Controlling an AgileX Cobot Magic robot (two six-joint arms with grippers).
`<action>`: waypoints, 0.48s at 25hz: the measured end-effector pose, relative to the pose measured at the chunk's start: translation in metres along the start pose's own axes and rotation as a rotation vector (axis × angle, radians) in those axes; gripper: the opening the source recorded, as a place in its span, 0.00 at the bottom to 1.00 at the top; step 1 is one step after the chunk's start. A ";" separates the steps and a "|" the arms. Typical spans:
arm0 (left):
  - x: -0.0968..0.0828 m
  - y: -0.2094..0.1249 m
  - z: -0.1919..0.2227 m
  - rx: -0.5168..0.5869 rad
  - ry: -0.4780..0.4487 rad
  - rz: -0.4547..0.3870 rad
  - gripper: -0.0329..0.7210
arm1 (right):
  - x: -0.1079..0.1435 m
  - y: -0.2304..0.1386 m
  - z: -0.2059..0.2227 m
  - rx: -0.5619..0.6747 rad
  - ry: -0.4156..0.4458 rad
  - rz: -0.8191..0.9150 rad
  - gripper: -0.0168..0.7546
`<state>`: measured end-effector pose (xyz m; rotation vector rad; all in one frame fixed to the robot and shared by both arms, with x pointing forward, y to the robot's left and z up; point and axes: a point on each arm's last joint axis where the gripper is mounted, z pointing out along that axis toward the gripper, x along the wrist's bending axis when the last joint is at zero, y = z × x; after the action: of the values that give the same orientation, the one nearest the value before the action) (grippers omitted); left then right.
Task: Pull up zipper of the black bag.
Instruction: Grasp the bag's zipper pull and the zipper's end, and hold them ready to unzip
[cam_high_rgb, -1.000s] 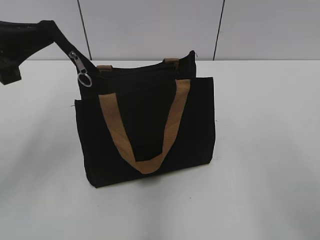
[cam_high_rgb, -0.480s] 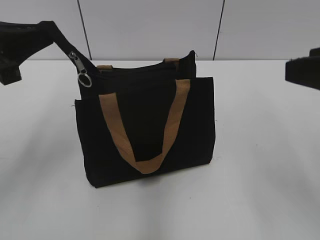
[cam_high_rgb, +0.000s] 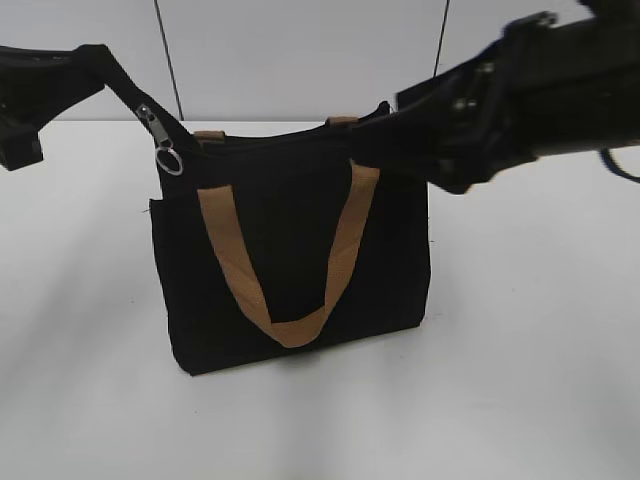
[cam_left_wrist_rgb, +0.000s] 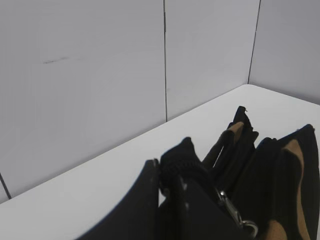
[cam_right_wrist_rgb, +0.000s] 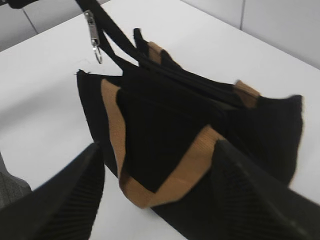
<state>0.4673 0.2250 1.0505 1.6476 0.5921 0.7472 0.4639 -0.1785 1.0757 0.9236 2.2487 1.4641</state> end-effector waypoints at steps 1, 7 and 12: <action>0.000 0.000 0.000 0.000 0.000 0.000 0.07 | 0.005 0.002 0.012 0.014 0.026 -0.012 0.69; 0.000 0.000 0.000 0.001 0.001 0.000 0.07 | 0.023 0.018 0.075 0.067 0.138 -0.055 0.69; 0.000 0.000 0.000 0.001 0.001 0.000 0.07 | 0.035 0.020 0.116 0.104 0.197 -0.076 0.69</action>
<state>0.4673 0.2250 1.0504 1.6481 0.5929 0.7476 0.5103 -0.0689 1.0468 0.7421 2.4930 1.4741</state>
